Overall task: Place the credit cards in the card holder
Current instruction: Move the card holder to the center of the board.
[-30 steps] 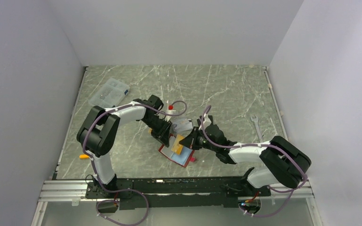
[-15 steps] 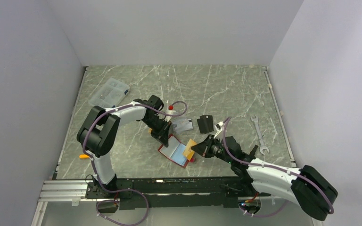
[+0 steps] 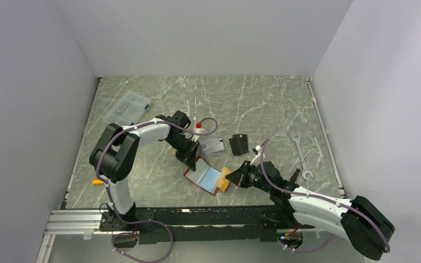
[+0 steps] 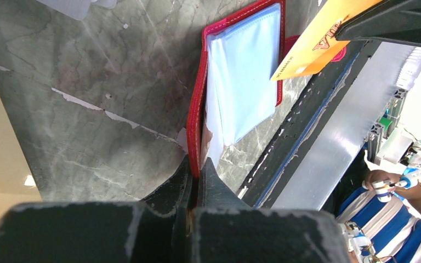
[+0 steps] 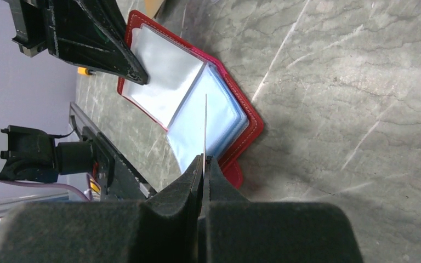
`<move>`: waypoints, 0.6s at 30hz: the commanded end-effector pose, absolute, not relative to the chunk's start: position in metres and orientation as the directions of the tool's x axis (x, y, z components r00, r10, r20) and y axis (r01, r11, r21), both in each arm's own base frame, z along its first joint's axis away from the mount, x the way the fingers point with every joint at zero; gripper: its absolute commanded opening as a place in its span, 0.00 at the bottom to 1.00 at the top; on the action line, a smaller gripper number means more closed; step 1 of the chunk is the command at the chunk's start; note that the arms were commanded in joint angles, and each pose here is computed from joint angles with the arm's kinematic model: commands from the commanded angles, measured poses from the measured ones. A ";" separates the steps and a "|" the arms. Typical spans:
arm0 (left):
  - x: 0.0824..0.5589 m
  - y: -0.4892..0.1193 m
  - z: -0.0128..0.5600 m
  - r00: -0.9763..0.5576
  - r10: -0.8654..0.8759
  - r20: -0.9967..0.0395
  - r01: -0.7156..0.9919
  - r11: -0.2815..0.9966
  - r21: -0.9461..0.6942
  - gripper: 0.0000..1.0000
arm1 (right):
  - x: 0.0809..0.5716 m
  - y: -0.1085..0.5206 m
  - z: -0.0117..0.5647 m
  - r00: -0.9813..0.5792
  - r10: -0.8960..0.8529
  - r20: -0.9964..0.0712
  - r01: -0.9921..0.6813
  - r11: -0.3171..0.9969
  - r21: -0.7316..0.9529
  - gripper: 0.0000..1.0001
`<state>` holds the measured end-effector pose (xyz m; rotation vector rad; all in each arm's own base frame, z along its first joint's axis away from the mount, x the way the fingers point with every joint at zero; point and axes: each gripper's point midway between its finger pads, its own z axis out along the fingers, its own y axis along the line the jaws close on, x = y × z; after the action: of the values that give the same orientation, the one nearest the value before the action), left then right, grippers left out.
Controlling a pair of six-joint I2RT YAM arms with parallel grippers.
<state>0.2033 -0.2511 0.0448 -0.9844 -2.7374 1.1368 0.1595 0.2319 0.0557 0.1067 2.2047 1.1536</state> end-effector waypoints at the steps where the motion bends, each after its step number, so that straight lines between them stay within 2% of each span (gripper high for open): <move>1: 0.206 -0.255 0.047 -0.799 0.559 -0.220 0.550 0.534 -0.642 0.00 | 0.161 0.228 0.054 -0.783 0.366 -0.503 -0.202 0.614 0.763 0.00; 18: 0.207 -0.255 0.047 -0.799 0.557 -0.225 0.553 0.535 -0.638 0.00 | 0.157 0.225 0.052 -0.785 0.371 -0.496 -0.197 0.610 0.767 0.00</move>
<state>0.2037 -0.2508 0.0441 -0.9862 -2.7416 1.1294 0.1546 0.2249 0.0514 0.1222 2.2111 1.1453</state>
